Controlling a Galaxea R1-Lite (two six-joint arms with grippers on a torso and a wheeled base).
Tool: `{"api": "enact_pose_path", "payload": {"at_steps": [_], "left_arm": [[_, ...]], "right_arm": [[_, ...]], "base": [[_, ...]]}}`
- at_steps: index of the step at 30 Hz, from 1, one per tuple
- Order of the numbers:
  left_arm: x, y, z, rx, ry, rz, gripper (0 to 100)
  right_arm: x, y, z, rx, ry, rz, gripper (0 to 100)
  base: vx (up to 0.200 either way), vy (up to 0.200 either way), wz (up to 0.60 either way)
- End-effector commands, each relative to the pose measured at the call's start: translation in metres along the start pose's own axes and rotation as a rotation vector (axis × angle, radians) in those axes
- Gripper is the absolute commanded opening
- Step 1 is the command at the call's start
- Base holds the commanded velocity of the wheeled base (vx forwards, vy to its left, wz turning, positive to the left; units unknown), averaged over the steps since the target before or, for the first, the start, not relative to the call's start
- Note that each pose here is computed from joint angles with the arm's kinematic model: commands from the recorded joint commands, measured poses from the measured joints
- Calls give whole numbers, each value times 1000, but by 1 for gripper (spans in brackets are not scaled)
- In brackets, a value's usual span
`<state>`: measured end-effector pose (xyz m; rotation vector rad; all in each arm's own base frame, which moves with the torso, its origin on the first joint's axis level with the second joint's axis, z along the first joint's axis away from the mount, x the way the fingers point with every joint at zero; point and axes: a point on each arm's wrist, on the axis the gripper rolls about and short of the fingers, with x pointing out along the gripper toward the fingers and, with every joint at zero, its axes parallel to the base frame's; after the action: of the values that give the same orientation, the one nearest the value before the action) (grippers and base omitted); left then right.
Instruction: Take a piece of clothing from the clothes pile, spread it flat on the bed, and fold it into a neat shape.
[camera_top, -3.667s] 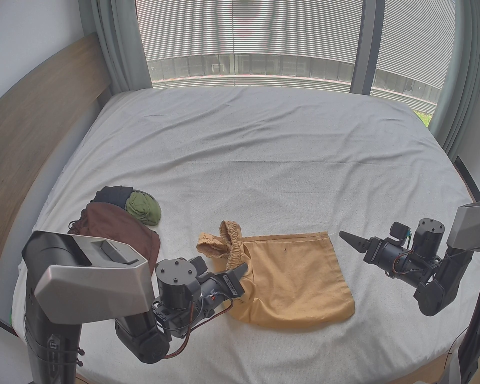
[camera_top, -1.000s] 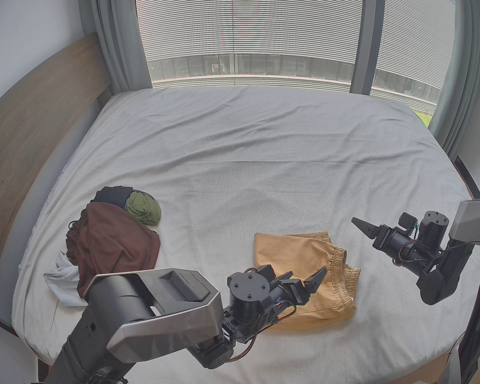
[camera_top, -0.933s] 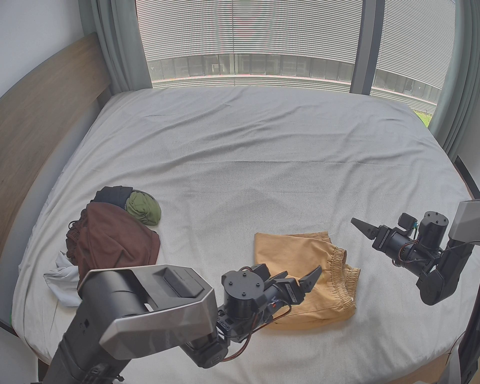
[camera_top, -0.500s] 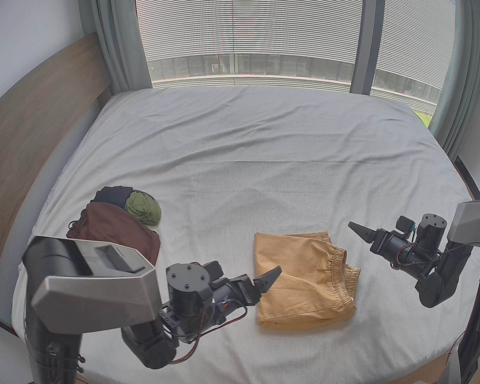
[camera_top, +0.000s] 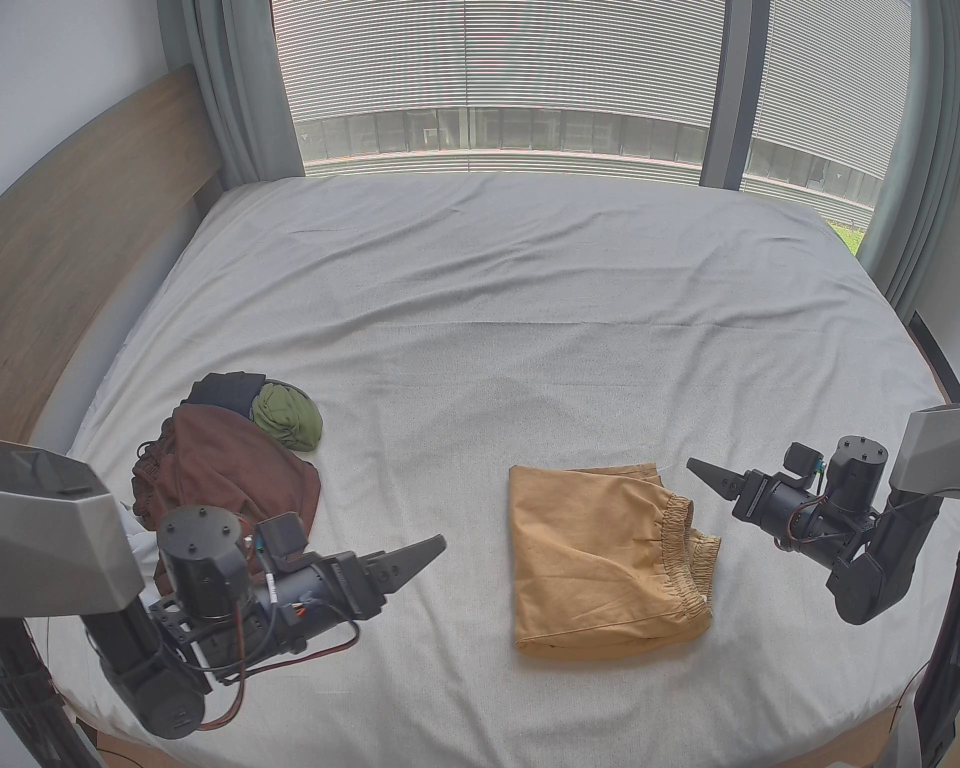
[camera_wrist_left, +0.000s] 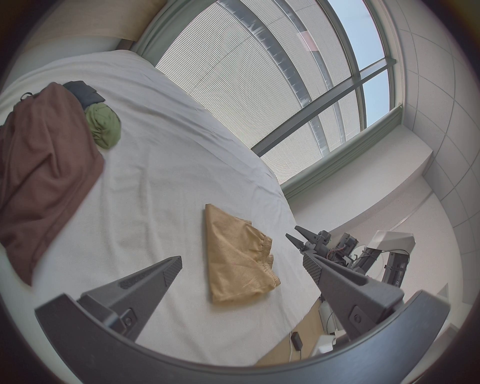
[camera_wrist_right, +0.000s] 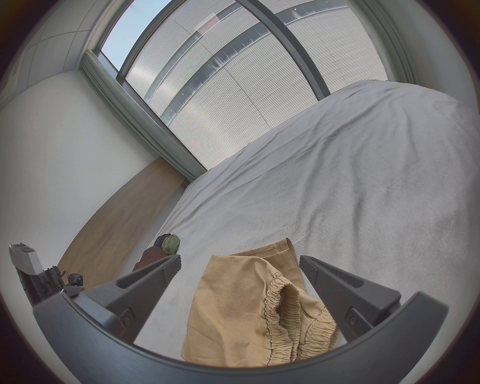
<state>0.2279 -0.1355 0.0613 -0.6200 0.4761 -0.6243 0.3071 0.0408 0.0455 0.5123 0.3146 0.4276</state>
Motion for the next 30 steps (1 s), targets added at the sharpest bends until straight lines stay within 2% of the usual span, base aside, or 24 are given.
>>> {"api": "enact_pose_path", "payload": {"at_steps": [1,5,11,18,26,30], "left_arm": [[-46,4,11,16,-17,13,100],[-72,13,9,73,9,39,100],[-87,39,27,199,-39,104,100],[-94,51,27,180,0,133,100],[-94,54,23,154,36,151,100],[-94,54,23,154,36,151,100]], "right_arm": [[0,0,-7,5,26,-2,100],[-2,1,-10,4,40,-6,100],[-3,-7,-19,-21,73,-31,100],[2,-12,-36,-17,136,-35,100],[6,4,-56,-31,215,19,100],[12,-3,-64,-25,234,1,100]], "base": [[0,0,0],[0,0,0],[0,0,0],[0,0,0],[0,0,0],[0,0,0]]}}
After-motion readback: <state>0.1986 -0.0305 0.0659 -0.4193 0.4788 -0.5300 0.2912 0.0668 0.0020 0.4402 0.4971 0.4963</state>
